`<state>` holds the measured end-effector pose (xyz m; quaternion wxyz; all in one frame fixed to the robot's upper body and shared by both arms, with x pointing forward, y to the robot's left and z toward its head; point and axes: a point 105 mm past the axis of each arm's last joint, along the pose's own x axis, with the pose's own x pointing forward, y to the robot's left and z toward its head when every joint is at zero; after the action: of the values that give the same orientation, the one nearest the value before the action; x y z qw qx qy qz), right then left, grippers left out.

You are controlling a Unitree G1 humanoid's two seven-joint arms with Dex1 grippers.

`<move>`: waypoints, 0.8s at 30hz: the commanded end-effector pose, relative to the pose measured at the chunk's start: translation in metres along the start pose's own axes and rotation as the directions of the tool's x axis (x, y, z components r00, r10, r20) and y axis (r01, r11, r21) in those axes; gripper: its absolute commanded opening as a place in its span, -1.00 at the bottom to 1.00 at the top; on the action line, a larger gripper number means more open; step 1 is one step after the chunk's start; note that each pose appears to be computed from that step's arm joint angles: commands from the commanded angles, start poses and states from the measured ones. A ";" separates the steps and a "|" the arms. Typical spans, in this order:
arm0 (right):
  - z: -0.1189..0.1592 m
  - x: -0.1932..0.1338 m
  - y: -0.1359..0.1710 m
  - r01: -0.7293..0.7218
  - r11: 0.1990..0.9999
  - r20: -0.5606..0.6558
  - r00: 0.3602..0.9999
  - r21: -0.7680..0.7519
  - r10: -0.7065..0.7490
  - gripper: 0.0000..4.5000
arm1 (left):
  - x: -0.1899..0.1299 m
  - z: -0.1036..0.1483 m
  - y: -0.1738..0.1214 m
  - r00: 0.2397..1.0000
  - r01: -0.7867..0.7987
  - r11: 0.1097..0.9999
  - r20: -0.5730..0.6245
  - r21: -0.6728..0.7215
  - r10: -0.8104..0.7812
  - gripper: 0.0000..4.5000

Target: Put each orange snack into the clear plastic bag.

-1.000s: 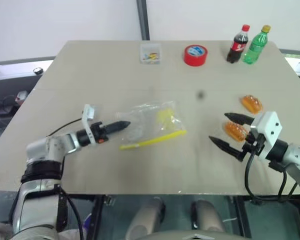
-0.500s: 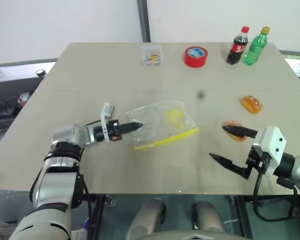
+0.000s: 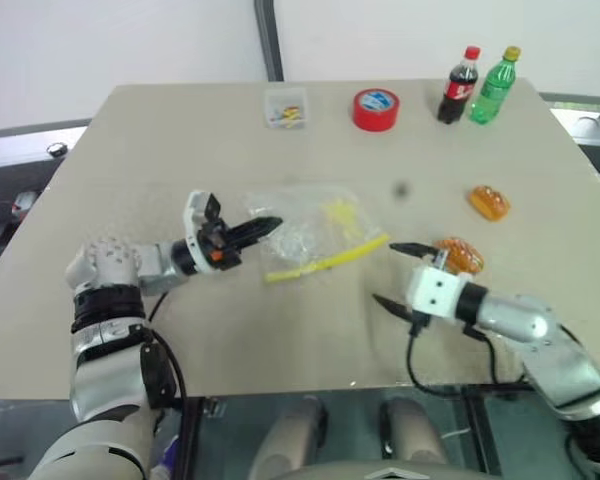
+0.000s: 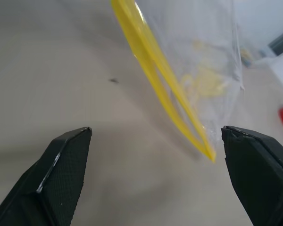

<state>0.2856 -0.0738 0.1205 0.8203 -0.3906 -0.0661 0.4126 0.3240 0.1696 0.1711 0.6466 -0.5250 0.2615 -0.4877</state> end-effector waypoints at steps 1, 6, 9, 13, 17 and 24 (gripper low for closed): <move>0.009 0.018 -0.023 0.189 0.981 0.024 0.982 -0.043 -0.188 1.00 | 0.005 0.004 -0.023 0.998 0.062 0.996 0.012 0.069 -0.063 -0.96; 0.018 0.043 -0.044 0.336 0.941 0.052 0.941 -0.044 -0.334 1.00 | 0.009 0.002 -0.030 0.996 0.076 0.994 0.030 0.077 -0.079 -0.96; 0.024 0.058 -0.041 0.317 0.948 0.087 0.945 -0.024 -0.314 1.00 | 0.010 0.003 -0.033 0.995 0.077 0.994 0.049 0.079 -0.081 -0.96; 0.027 0.069 -0.040 0.306 0.951 0.112 0.944 0.043 -0.309 1.00 | 0.010 0.006 -0.037 0.993 0.079 0.993 0.081 0.083 -0.085 -0.96; 0.024 0.064 -0.042 0.320 0.943 0.109 0.938 0.095 -0.330 1.00 | 0.010 0.011 -0.041 0.987 0.076 0.992 0.136 0.101 -0.090 -0.96; 0.023 0.070 -0.040 0.310 0.945 0.114 0.940 0.103 -0.321 1.00 | 0.008 0.009 -0.043 0.977 0.074 0.993 0.191 0.094 -0.091 -0.96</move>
<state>0.3461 -0.0340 0.1260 0.8874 -0.3235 -0.1193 0.3059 0.3232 0.1653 0.2010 0.6671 -0.5595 0.1809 -0.4573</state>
